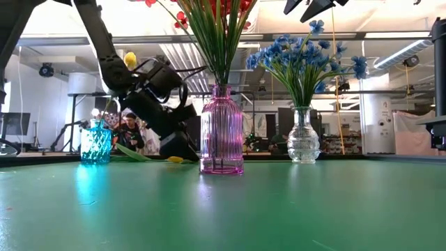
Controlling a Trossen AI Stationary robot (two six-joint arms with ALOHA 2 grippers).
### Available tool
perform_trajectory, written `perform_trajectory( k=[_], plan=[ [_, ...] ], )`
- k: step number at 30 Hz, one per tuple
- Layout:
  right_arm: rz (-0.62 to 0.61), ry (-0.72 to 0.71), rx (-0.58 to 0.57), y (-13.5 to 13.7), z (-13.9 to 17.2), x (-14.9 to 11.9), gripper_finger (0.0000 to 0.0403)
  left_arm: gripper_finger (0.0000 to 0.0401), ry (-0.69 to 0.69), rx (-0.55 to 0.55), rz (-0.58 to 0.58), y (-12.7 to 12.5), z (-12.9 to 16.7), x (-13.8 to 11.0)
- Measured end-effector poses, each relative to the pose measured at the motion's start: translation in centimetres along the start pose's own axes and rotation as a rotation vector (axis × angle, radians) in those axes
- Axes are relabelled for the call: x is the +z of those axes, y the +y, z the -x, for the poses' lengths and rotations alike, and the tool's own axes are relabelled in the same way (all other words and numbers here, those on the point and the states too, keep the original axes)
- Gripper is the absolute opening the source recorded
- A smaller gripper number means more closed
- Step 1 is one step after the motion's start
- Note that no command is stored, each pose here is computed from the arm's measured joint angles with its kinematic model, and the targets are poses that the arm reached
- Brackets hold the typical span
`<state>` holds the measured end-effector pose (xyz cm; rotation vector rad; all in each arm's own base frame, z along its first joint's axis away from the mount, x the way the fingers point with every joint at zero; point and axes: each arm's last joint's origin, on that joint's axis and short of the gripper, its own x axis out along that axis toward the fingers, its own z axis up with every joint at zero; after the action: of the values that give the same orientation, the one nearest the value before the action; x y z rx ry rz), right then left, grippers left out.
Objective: Sort flowers into vase by color
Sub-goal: Put the right yellow flower into the blue vase
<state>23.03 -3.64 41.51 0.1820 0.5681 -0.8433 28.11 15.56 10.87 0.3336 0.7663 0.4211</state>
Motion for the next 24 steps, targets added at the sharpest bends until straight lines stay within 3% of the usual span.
perform_trajectory(
  k=[6,11,24],
  plan=[
    [0.000,0.000,0.000,0.0,0.0,0.0,0.0316,0.0236,0.019,0.005,0.023,0.7,-0.4,-0.8],
    [-0.001,-0.001,0.000,0.0,0.0,0.0,0.0312,0.0202,0.013,-0.033,0.050,0.7,-0.7,-1.1],
    [-0.002,-0.003,0.001,0.0,0.0,0.0,0.0315,0.0042,0.041,0.014,0.075,0.9,-0.7,-1.2]
  ],
)
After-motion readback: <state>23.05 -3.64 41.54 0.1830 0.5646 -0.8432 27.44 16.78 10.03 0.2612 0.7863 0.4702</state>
